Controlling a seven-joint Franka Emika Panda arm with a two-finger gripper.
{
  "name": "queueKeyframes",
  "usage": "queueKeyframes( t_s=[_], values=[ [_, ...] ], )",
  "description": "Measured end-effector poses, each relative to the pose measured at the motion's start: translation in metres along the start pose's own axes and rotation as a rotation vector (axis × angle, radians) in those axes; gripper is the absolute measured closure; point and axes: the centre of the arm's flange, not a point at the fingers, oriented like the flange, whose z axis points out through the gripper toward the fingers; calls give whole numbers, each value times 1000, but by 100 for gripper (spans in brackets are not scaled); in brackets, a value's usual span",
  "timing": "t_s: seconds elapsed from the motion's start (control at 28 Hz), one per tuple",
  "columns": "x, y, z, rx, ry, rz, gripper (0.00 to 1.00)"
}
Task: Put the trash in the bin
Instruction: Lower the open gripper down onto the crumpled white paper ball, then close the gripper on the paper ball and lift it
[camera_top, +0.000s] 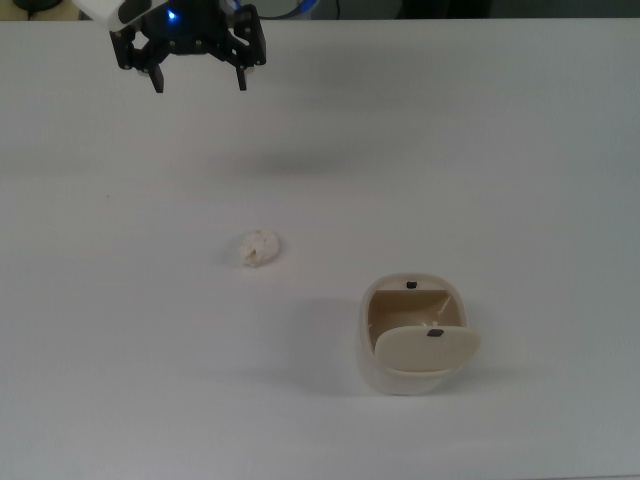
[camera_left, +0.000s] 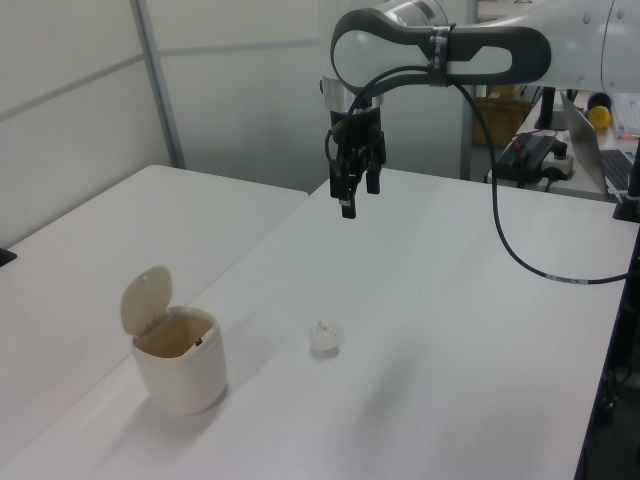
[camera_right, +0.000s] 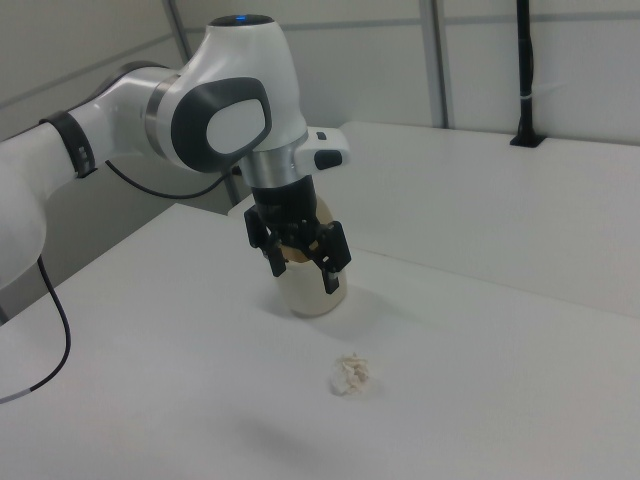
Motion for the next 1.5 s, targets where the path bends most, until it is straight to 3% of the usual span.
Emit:
queueKeyframes(
  t_s=[0.25,0.39,0.54,1.0,1.5],
  values=[
    [5,-18,19,5,-10,-32,0],
    [13,-45,54,5,-1,-66,0],
    [22,-63,88,-3,21,-26,0],
    [60,-69,195,-118,44,22,0],
    [70,-65,264,-208,27,3,0]
  ],
)
